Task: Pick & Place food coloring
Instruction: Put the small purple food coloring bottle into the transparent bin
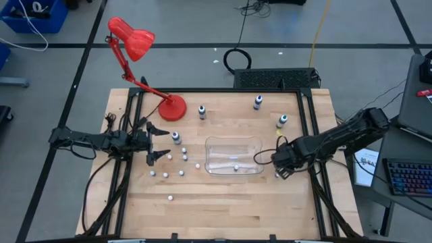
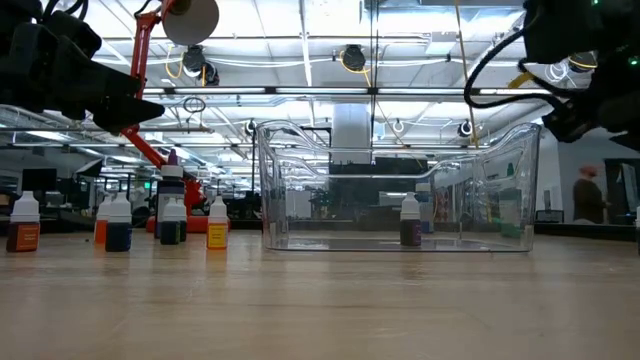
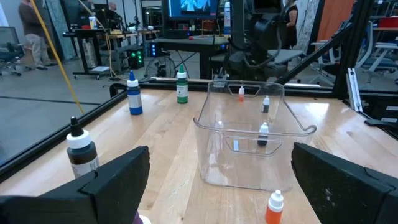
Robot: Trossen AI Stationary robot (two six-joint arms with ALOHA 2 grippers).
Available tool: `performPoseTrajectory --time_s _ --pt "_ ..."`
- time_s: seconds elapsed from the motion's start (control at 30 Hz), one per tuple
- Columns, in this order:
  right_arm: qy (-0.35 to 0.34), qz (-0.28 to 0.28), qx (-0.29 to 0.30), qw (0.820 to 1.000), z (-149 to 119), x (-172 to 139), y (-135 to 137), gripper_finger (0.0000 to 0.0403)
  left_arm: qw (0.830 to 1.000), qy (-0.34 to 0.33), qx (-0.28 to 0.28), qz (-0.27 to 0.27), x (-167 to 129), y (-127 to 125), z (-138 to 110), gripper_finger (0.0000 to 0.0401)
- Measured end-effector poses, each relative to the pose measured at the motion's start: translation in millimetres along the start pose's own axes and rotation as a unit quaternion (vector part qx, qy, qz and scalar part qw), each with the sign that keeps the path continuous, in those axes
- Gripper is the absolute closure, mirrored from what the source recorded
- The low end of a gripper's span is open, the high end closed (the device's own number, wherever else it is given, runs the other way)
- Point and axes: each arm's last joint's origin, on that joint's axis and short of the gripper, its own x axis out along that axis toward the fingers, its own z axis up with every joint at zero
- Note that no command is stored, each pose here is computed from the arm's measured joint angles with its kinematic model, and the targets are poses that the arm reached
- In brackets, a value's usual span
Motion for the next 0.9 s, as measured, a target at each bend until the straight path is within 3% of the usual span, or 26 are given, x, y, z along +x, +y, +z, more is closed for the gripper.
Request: performPoseTrajectory --time_s 0.1,0.3,0.57,0.9 --pt "-0.020 0.035 -0.009 0.999 1.4 3.8 6.1 0.0236 1.000 0.001 0.000 0.000 0.0 0.0 -0.2 0.0013" --pt "-0.015 0.013 0.003 1.000 0.6 9.8 1.7 0.0236 1.000 0.003 0.001 0.000 0.3 0.0 -0.6 0.0013" --pt "-0.007 0.058 -0.008 0.998 1.9 8.6 9.3 0.0236 1.000 0.003 0.001 0.000 0.3 -0.1 -0.5 0.0013" --pt "-0.029 0.108 -0.021 0.994 2.4 -16.2 17.8 0.0236 1.000 0.003 0.001 0.000 0.3 0.0 -0.6 0.0013"
